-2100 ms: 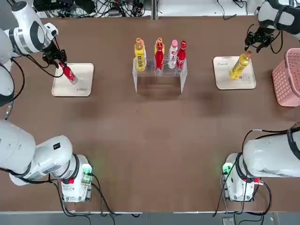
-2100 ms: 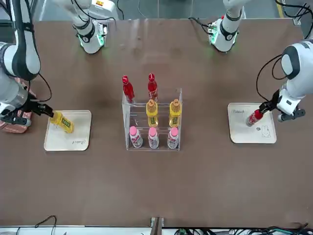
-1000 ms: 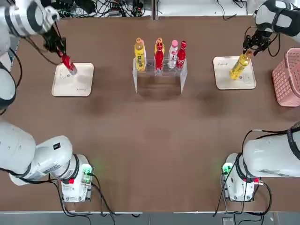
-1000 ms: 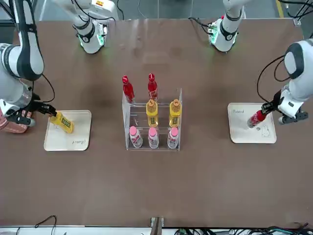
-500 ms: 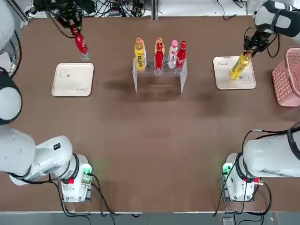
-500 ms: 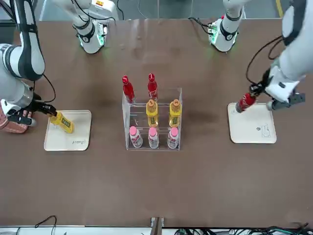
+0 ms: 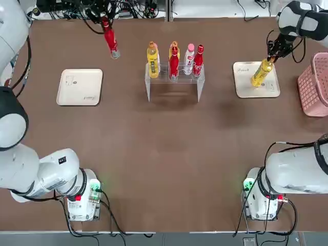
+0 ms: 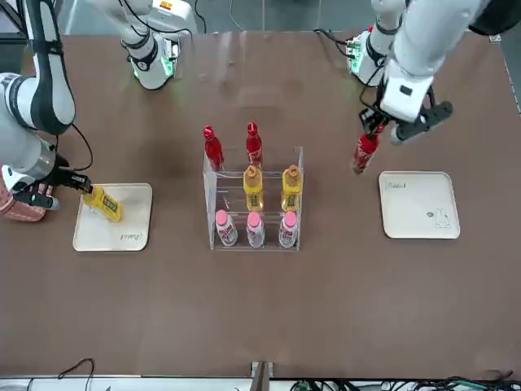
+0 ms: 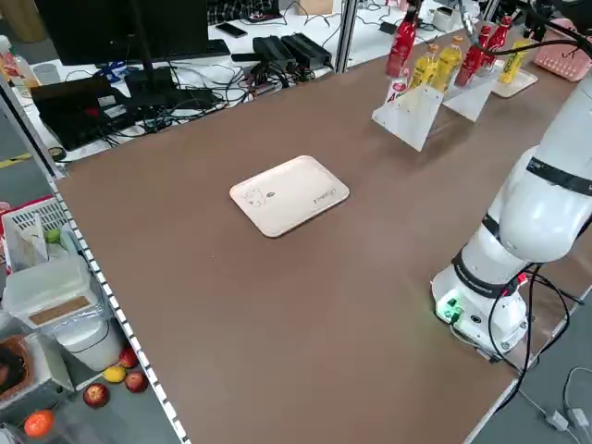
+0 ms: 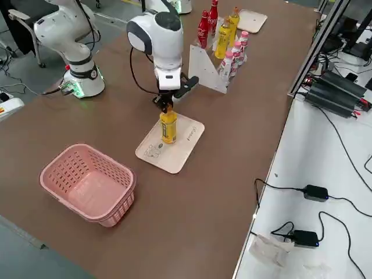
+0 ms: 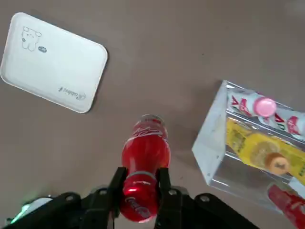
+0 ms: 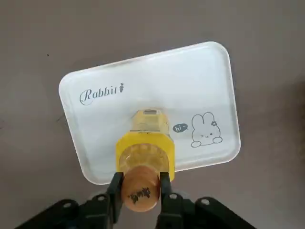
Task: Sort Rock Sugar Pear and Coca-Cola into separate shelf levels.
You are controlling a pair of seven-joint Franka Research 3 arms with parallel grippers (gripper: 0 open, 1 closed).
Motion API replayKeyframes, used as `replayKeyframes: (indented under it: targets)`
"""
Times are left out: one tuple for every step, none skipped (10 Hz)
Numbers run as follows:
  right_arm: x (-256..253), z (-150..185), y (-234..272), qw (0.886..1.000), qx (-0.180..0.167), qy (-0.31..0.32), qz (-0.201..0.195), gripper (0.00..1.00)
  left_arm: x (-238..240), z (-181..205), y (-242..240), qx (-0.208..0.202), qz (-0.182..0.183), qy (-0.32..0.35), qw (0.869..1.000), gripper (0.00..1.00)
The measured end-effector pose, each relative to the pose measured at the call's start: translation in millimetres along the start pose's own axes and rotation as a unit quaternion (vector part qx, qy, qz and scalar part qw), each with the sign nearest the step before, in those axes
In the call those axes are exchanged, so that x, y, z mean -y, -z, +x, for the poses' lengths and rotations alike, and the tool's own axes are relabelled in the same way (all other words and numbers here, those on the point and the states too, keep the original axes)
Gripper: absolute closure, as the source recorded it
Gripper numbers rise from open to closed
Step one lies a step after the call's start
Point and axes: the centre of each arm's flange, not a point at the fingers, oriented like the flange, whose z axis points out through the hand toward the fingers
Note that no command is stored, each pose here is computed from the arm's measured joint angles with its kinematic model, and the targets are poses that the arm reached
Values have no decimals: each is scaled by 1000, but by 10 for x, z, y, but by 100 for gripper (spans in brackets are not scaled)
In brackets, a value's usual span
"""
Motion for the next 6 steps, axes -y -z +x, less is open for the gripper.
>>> replayKeyframes:
  targets:
    - [-2,1,1,1000,0,0,0,66,-132,-158,61,1,-7,8,1000,67]
    - [-2,2,3,1000,0,0,0,66,-260,-323,84,5,-12,14,1000,67]
    - [4,7,11,1000,-1,0,0,66,-382,-492,86,10,-15,14,1000,67]
    - [35,18,41,1000,0,3,0,66,-486,-648,89,17,-19,14,1000,67]
    - [114,48,163,1000,6,10,0,66,-549,-735,84,28,-26,15,999,67]
    - [222,88,397,1000,18,20,0,66,-599,-737,58,35,-35,19,999,67]
